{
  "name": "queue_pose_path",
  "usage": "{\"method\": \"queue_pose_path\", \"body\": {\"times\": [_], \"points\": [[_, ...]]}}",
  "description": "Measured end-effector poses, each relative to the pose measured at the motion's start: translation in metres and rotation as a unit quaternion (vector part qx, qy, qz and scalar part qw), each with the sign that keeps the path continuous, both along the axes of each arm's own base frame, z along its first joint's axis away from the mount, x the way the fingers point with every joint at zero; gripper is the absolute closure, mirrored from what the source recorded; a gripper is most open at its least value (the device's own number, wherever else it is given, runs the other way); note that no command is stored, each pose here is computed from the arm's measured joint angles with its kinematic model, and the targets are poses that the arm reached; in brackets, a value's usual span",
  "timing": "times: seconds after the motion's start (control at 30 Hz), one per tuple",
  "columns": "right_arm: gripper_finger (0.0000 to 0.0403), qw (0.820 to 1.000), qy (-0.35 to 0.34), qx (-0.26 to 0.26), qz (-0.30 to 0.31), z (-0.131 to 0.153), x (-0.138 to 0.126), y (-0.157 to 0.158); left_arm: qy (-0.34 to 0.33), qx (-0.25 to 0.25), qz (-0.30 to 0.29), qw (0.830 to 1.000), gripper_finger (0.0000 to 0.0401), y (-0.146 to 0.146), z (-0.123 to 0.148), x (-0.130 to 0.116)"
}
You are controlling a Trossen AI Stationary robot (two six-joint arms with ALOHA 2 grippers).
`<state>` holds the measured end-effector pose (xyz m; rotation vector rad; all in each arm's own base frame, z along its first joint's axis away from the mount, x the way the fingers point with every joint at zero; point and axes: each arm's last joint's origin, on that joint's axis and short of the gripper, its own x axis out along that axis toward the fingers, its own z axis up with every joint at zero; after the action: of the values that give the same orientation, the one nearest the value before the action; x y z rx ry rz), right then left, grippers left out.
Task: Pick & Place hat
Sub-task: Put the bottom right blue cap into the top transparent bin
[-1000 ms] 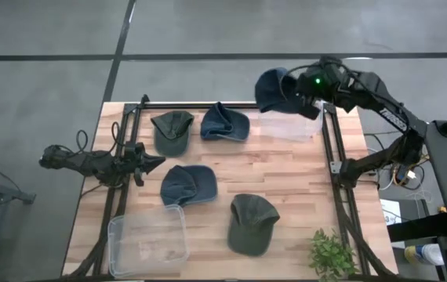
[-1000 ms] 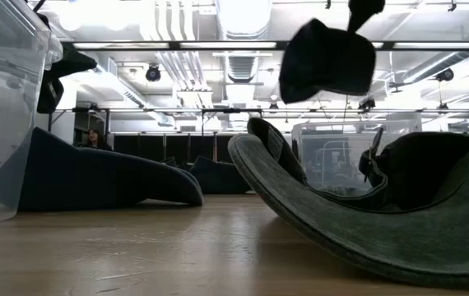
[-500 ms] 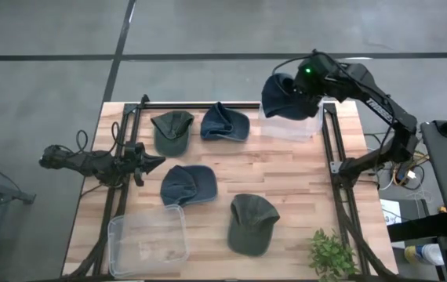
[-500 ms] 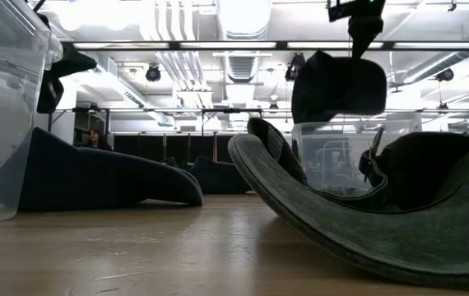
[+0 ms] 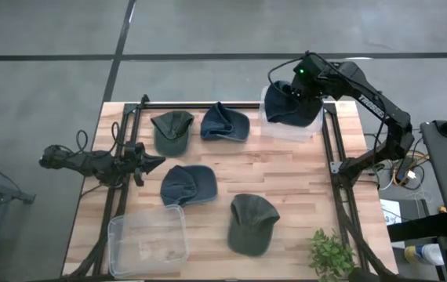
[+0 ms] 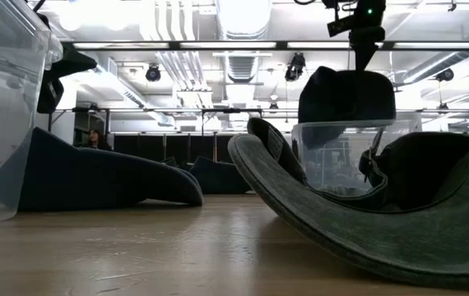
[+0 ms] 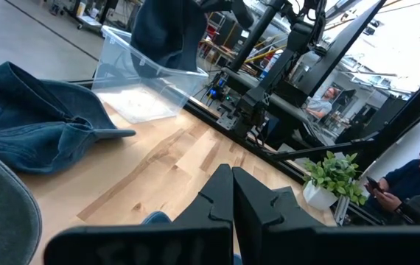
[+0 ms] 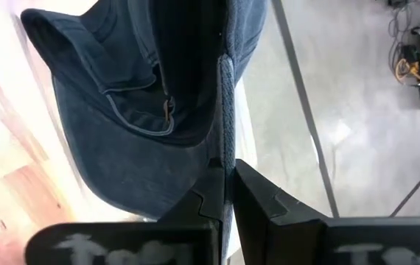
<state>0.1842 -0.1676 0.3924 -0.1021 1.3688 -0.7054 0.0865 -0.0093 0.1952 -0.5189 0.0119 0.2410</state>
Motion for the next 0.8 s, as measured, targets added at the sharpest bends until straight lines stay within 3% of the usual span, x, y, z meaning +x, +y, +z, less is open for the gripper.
{"method": "queue_pose_path", "body": {"times": [0.63,0.8], "points": [[0.0386,0.998,0.024,0.058,-0.008,-0.037,0.004,-0.005,0.000,0.001,0.000,1.000,0.0401,0.000,0.000,0.000],[0.0376,0.997,0.001,0.076,0.002,-0.039,0.007,-0.005,0.000,0.001,0.000,1.000,0.0401,0.000,0.000,0.000]]}}
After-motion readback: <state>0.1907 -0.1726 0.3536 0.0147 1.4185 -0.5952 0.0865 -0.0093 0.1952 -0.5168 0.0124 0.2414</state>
